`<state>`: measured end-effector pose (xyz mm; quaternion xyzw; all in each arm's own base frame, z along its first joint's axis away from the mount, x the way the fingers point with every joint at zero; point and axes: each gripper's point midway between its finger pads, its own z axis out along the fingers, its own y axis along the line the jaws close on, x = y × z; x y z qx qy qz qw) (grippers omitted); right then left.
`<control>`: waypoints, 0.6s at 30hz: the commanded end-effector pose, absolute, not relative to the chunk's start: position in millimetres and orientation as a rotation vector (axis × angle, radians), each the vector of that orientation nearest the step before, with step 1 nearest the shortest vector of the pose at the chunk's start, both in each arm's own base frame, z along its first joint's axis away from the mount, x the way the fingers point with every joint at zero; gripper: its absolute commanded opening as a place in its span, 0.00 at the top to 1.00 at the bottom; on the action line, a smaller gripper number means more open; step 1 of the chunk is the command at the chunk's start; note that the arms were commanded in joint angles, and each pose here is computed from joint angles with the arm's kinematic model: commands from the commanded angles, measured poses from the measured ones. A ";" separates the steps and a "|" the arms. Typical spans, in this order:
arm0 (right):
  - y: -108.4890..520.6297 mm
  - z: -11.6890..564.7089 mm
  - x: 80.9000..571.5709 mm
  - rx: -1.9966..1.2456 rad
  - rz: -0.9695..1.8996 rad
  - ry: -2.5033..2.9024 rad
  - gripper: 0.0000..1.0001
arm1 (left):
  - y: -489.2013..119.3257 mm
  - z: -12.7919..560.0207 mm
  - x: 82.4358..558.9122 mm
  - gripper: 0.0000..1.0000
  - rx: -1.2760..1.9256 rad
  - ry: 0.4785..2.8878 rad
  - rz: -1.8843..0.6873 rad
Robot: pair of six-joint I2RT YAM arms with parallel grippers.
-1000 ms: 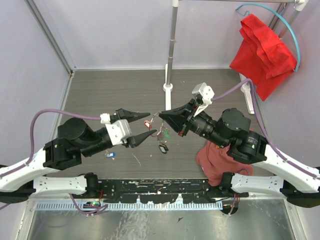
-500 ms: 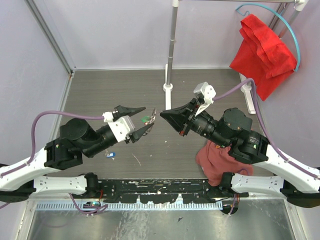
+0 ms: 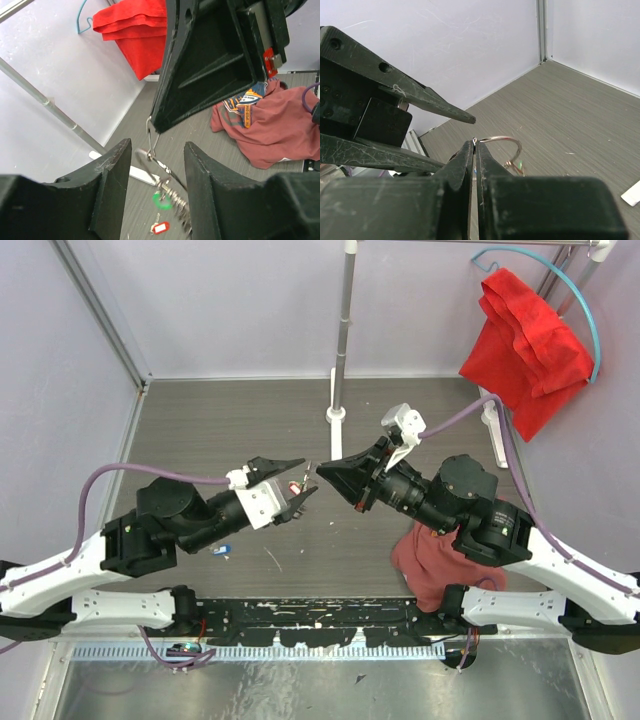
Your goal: Put the keys on the keyring
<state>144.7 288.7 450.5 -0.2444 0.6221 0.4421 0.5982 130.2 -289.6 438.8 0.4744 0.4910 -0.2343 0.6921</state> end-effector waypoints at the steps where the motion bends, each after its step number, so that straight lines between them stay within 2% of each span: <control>1: 285.2 492.7 139.7 -0.500 1.108 1.331 0.99 | -288.3 467.7 134.6 0.49 0.993 1.063 -0.511; 6: 288.1 494.3 137.3 -0.505 1.131 1.327 0.99 | -289.8 464.2 141.2 0.56 0.996 1.068 -0.457; 18: 279.7 507.1 131.6 -0.466 1.178 1.293 0.99 | -288.6 454.2 144.2 0.57 1.009 1.050 -0.409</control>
